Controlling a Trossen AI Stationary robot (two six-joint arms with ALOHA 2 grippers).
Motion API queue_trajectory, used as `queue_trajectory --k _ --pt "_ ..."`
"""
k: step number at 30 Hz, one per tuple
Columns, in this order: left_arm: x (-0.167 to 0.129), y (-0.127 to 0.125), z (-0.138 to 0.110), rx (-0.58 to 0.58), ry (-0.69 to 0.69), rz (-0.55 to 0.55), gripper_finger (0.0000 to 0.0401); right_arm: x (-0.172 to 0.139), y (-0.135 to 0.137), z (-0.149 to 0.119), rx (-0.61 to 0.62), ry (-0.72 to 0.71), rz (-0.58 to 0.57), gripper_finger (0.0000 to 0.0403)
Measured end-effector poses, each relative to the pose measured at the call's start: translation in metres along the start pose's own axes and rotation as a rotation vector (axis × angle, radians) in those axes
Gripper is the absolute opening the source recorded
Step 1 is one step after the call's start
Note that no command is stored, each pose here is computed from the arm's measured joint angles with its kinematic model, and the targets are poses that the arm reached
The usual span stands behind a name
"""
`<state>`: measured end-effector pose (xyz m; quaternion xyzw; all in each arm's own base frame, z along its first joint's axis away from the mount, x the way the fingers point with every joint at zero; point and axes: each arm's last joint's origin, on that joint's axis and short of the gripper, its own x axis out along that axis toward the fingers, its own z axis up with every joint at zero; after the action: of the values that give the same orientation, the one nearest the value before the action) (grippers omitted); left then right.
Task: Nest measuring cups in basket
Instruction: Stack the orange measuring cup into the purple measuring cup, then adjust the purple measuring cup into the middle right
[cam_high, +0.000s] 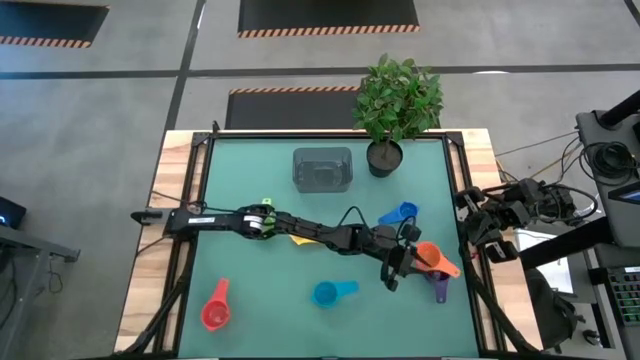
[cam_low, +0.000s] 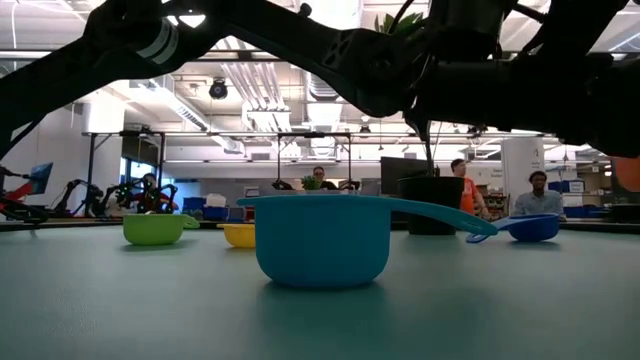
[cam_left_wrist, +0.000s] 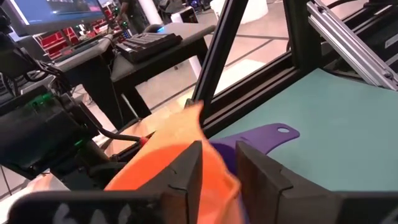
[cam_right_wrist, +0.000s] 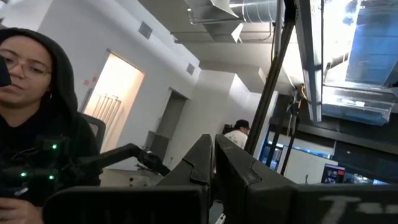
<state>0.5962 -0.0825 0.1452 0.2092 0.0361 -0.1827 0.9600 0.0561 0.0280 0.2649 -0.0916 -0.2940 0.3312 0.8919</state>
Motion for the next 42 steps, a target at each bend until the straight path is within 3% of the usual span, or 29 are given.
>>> queue_trajectory --k 11,14,19,32,37,42 --pt "0.000 0.001 -0.001 -0.008 0.007 -0.003 0.0114 0.000 0.000 0.000 0.000 0.001 0.000 0.0009" --pt "-0.001 0.002 -0.003 -0.019 0.015 -0.006 0.0088 0.000 0.000 0.000 0.000 0.001 0.000 0.0009" --pt "-0.001 0.002 -0.003 -0.015 0.003 -0.031 0.0010 0.000 0.000 0.000 0.001 0.001 0.001 0.0009" --pt "-0.001 0.002 -0.003 -0.004 0.001 -0.034 0.0000 0.000 0.000 -0.001 0.006 0.012 0.002 0.0009" --pt "-0.006 0.005 0.010 0.018 0.046 -0.059 0.0000 0.000 0.000 -0.003 0.013 0.024 0.003 0.0009" --pt "-0.024 0.012 0.044 0.052 0.157 -0.130 0.0000 0.000 0.000 -0.004 0.021 0.038 0.002 0.0009"
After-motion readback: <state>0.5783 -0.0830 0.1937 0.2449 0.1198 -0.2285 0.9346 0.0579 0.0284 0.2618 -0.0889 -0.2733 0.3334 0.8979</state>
